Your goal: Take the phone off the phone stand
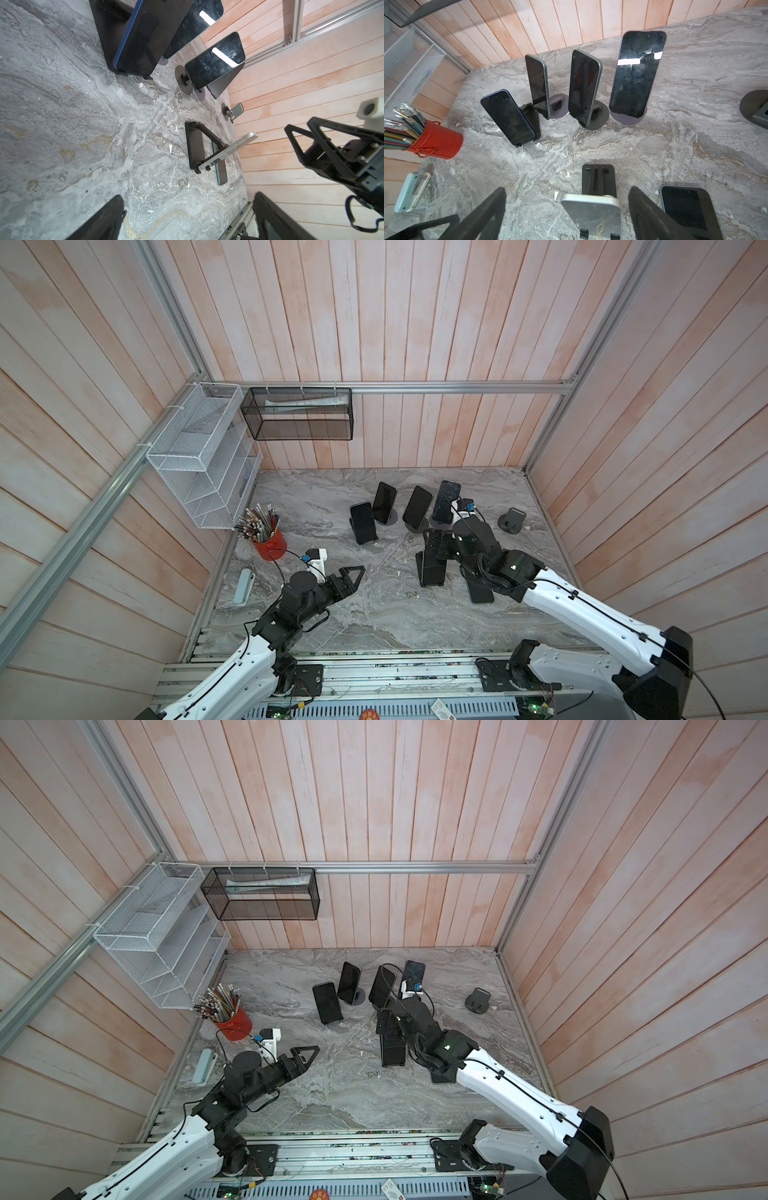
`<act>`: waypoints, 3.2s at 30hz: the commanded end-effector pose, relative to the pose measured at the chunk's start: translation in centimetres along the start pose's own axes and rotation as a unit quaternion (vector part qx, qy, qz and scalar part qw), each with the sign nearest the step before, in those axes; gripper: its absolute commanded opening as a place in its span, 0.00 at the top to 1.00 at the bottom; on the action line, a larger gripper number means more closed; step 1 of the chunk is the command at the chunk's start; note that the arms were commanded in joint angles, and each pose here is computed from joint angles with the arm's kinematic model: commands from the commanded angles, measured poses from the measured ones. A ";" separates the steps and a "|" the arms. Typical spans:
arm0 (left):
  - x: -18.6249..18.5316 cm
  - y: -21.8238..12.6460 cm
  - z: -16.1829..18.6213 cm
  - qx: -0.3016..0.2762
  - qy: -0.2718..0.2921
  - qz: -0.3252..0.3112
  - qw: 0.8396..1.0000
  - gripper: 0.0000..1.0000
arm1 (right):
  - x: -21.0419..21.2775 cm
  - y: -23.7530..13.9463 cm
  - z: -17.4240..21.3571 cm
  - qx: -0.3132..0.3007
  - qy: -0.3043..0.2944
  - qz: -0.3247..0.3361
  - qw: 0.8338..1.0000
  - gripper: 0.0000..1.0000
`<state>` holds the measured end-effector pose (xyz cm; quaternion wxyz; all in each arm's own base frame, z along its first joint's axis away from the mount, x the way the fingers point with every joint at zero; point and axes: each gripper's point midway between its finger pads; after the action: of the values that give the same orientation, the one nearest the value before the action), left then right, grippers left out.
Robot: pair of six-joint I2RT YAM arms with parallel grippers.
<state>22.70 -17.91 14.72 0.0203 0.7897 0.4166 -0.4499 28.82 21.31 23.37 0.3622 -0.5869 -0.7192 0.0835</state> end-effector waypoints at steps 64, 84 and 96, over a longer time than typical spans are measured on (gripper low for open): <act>2.5 -0.5 0.8 0.000 0.005 -0.056 0.998 0.02 | -4.5 5.4 6.2 -0.015 -0.071 0.103 0.992 0.26; 1.9 -0.1 0.2 -0.003 0.016 -0.048 0.999 0.02 | -3.1 2.8 3.5 -0.037 -0.062 0.073 0.995 0.32; 0.7 0.2 -0.9 -0.002 0.036 -0.043 0.998 0.02 | -2.1 1.3 1.4 -0.046 -0.106 0.069 0.991 0.31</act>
<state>22.99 -16.90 12.49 -0.0260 0.7695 0.4555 -0.4468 28.70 20.70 18.39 0.2726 -0.6309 -0.7111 0.1483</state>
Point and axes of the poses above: each gripper's point midway between its finger pads, its own y axis out along the fingers, its own x axis along the line the jaws close on, z = x × y, and after that the axes turned 9 degrees about y, right-handed
